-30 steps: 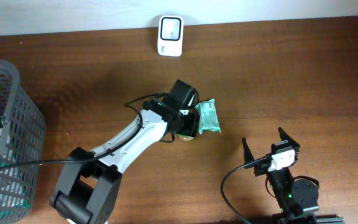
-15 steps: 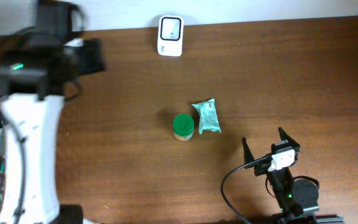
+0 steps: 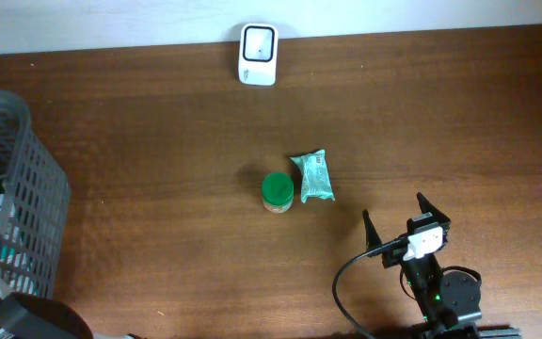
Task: Scan the item barcode
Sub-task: 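Grasp the green-and-white 3M gloves pack in the basket with the left gripper, then lay the 3M gloves pack left of the jar and release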
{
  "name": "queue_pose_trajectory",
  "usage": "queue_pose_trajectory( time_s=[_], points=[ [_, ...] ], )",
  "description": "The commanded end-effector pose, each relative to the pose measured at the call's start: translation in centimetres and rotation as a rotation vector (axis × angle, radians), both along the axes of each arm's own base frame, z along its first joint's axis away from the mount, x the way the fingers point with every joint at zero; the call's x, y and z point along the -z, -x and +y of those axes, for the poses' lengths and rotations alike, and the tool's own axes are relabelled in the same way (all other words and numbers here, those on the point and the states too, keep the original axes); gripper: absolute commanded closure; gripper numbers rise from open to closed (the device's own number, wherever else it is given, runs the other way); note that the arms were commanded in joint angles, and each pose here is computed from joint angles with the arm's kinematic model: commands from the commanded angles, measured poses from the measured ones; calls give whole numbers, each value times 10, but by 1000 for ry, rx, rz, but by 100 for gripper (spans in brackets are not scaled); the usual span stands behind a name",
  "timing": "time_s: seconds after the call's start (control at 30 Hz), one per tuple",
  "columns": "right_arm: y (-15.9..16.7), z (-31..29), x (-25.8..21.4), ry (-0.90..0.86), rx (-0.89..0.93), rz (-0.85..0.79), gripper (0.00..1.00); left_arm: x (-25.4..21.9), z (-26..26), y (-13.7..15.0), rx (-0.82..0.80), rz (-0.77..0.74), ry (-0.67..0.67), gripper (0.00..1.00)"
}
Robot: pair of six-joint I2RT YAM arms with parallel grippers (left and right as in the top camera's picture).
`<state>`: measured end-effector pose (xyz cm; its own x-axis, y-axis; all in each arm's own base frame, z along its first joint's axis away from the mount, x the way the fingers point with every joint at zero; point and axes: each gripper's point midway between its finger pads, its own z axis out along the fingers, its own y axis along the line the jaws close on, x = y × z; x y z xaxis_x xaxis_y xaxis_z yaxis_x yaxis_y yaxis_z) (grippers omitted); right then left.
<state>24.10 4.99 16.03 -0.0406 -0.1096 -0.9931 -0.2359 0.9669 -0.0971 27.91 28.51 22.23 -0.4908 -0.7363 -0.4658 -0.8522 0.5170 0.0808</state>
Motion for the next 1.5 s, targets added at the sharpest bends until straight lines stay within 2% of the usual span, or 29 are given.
queue_pose_trajectory(
  time_s=[0.0, 0.17, 0.2, 0.23, 0.27, 0.37, 0.53, 0.57, 0.6, 0.67, 0.7, 0.73, 0.77, 0.83, 0.9, 0.93, 0.97, 1.07, 1.2, 1.27, 1.37, 1.43, 1.47],
  points=[
    [1, 2, 2, -6, -8, 4, 2, 35, 4, 17, 33, 88, 26, 25],
    [1, 2, 2, -6, -8, 4, 2, 90, 6, 14, 280, 200, -20, 20],
    [1, 2, 2, -6, -8, 4, 2, 105, 5, 19, 395, 271, -38, 18],
    [1, 2, 2, -6, -8, 4, 2, 112, 3, 21, 440, 298, -36, 18],
    [1, 2, 2, -6, -8, 4, 2, 124, 4, 24, 440, 315, -33, 12],
    [1, 2, 2, -6, -8, 4, 1, 154, 7, 37, 426, 427, 9, 9],
    [1, 2, 2, -6, -8, 3, 2, 205, 8, 53, 421, 544, 111, 10],
    [1, 2, 2, -6, -8, 4, 1, 213, 8, 53, 424, 554, 124, 14],
    [1, 2, 2, -6, -8, 3, 2, 215, 9, 52, 420, 551, 123, 24],
    [1, 2, 2, -6, -8, 3, 2, 210, 12, 47, 417, 531, 104, 29],
    [1, 2, 2, -6, -8, 3, 2, 207, 13, 47, 416, 529, 100, 41],
    [1, 2, 2, -6, -8, 3, 2, 204, 14, 46, 414, 523, 92, 60],
    [1, 2, 2, -6, -8, 3, 2, 193, 17, 42, 407, 507, 72, 84],
    [1, 2, 2, -6, -8, 3, 2, 163, 25, 33, 392, 468, 21, 84],
    [1, 2, 2, -6, -8, 3, 2, 105, 39, 18, 303, 358, -75, 86],
    [1, 2, 2, -6, -8, 3, 2, 79, 43, 14, 277, 313, -118, 91],
    [1, 2, 2, -6, -8, 3, 2, 46, 45, 10, 258, 258, -175, 100],
    [1, 2, 2, -6, -8, 3, 2, -36, 37, -8, 265, 111, -344, 100],
    [1, 2, 2, -6, -8, 3, 2, -132, -4, -39, 340, -94, -532, 100],
    [1, 2, 2, -6, -8, 3, 2, -191, -62, -53, 446, -247, -622, 100],
    [1, 2, 2, -6, -8, 3, 1, -234, -154, -57, 628, -446, -638, 100],
    [1, 2, 2, -6, -8, 4, 2, -232, -230, -62, 835, -580, -488, 100],
    [1, 2, 2, -6, -8, 3, 1, -212, -276, -63, 950, -577, -361, 100]
  ],
)
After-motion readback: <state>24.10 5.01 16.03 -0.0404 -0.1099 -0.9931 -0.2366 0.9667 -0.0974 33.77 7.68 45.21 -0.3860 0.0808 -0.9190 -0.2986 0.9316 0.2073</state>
